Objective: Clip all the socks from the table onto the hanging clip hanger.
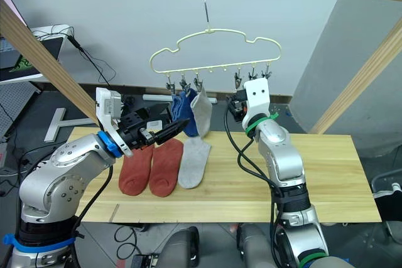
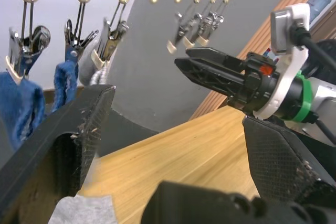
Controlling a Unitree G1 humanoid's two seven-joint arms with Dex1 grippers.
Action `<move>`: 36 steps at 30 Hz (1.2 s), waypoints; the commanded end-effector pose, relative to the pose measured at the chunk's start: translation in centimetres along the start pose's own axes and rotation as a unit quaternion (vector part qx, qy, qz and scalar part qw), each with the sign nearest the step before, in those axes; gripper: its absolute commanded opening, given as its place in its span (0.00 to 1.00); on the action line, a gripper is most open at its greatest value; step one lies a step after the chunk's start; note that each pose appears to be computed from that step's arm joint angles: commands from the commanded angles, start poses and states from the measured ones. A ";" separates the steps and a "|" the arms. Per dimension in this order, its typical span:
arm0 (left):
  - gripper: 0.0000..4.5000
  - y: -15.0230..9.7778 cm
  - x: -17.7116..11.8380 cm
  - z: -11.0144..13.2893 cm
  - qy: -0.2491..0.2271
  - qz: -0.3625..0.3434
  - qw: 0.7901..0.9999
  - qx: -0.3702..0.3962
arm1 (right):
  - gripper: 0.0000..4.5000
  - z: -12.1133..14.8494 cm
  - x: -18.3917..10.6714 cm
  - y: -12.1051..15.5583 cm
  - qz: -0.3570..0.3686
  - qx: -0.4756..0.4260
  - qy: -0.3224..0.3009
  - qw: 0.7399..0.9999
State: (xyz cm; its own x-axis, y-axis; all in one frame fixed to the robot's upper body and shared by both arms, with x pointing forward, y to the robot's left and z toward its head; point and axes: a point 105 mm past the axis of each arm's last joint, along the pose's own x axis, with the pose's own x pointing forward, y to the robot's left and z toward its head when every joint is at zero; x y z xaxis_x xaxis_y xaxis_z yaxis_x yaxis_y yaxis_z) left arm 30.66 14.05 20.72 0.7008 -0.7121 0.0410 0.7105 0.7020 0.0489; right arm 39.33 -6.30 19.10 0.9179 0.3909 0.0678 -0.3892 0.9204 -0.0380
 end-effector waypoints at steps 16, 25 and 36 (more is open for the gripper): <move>1.00 -1.6 1.3 3.3 -0.059 -0.028 0.996 0.054 | 0.62 5.3 2.5 1.3 0.020 0.007 -0.081 0.996; 1.00 -1.8 2.1 4.6 -0.085 -0.034 0.994 0.063 | 0.62 5.9 2.8 0.8 0.017 0.009 -0.087 0.996; 1.00 -2.1 2.3 5.0 -0.092 -0.037 0.993 0.065 | 0.62 5.9 3.1 0.7 0.015 0.017 -0.086 0.996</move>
State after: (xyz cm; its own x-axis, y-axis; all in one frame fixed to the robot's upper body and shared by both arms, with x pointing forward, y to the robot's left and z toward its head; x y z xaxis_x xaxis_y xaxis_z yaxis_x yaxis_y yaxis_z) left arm 31.05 11.32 24.62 0.6347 -0.7522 0.1772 0.7393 0.6578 0.1443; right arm 41.74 -4.54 23.01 0.8973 0.4109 0.1612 -0.4142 0.9101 -0.0143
